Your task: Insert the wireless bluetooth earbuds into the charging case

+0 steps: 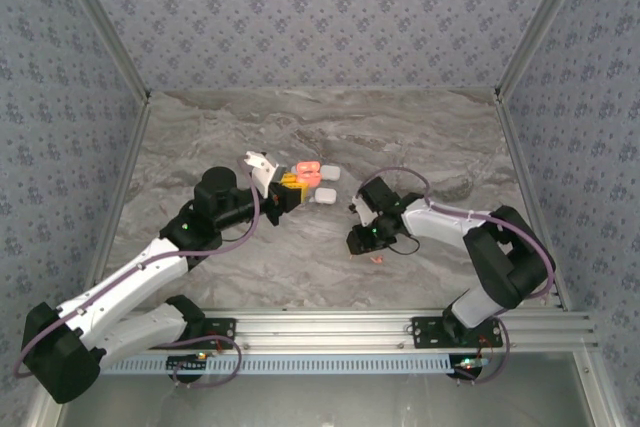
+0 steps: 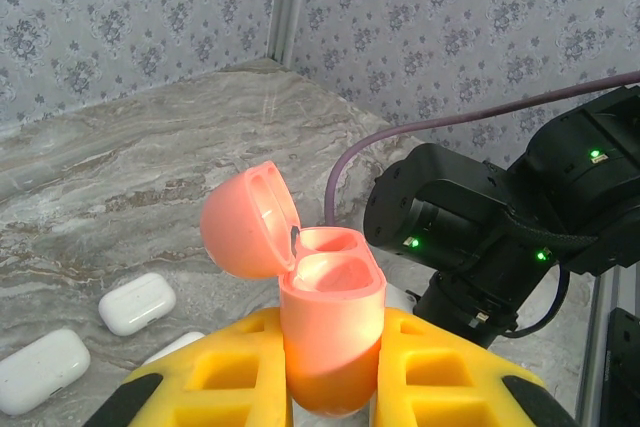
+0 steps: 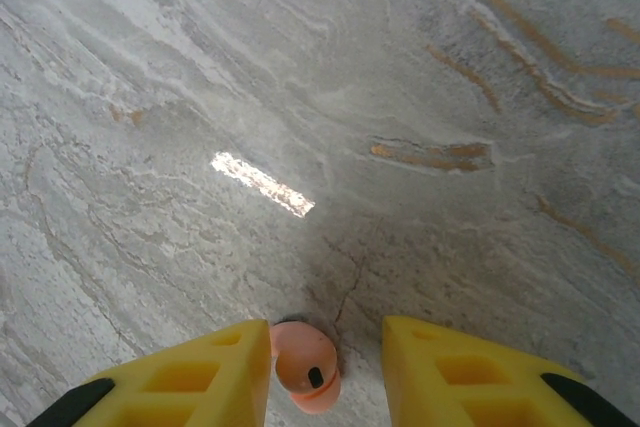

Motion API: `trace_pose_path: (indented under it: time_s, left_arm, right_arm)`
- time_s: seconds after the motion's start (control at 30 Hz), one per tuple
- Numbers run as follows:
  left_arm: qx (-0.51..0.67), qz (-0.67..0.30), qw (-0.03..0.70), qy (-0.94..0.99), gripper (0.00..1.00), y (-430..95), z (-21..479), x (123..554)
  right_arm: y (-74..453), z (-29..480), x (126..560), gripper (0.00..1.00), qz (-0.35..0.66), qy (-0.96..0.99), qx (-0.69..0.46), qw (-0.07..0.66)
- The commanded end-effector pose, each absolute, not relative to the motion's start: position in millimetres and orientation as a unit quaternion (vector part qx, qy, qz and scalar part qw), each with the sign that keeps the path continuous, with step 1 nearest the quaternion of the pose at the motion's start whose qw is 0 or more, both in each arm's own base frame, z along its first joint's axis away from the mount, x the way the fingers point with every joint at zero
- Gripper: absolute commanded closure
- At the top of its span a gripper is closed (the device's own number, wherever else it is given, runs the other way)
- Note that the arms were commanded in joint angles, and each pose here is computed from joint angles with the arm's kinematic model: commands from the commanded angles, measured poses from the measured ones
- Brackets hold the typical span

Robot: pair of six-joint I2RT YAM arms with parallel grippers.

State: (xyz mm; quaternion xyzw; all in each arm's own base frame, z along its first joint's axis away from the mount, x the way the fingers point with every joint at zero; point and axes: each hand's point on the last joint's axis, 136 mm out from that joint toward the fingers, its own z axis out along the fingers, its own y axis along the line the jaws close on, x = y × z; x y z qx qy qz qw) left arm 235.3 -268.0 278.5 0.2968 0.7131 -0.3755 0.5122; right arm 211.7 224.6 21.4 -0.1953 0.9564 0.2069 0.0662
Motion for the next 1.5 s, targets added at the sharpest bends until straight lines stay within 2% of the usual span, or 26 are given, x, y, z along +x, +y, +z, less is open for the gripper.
trace_pose_path:
  time_s: [0.0, 0.5, 0.73, 0.93, 1.2, 1.47]
  left_arm:
    - [0.303, -0.372, 0.521, 0.706, 1.00, -269.2, 283.1, 235.8]
    - [0.303, -0.371, 0.521, 0.706, 1.00, -269.3, 283.5, 236.1]
    - [0.302, -0.371, 0.520, 0.708, 1.00, -269.3, 282.7, 236.5]
    - [0.294, -0.384, 0.507, 0.714, 1.00, -273.2, 273.3, 237.2]
    - [0.276, -0.436, 0.475, 0.713, 1.00, -292.0, 259.6, 241.2]
    - [0.283, -0.465, 0.456, 0.704, 1.00, -308.0, 261.4, 243.0]
  right_arm:
    - [238.1, 17.9, 198.6, 0.65, 0.220, 0.949, -0.222, 0.044]
    - [237.7, 17.2, 193.6, 0.76, 0.199, 0.949, -0.241, 0.035]
    - [237.6, 37.6, 203.7, 0.78, 0.198, 0.945, -0.249, 0.073]
    - [235.7, 88.5, 229.3, 0.78, 0.213, 0.934, -0.239, 0.159]
    - [221.7, 210.5, 273.4, 0.79, 0.251, 0.883, -0.198, 0.342]
    - [227.1, 303.7, 292.0, 0.80, 0.274, 0.812, -0.212, 0.469]
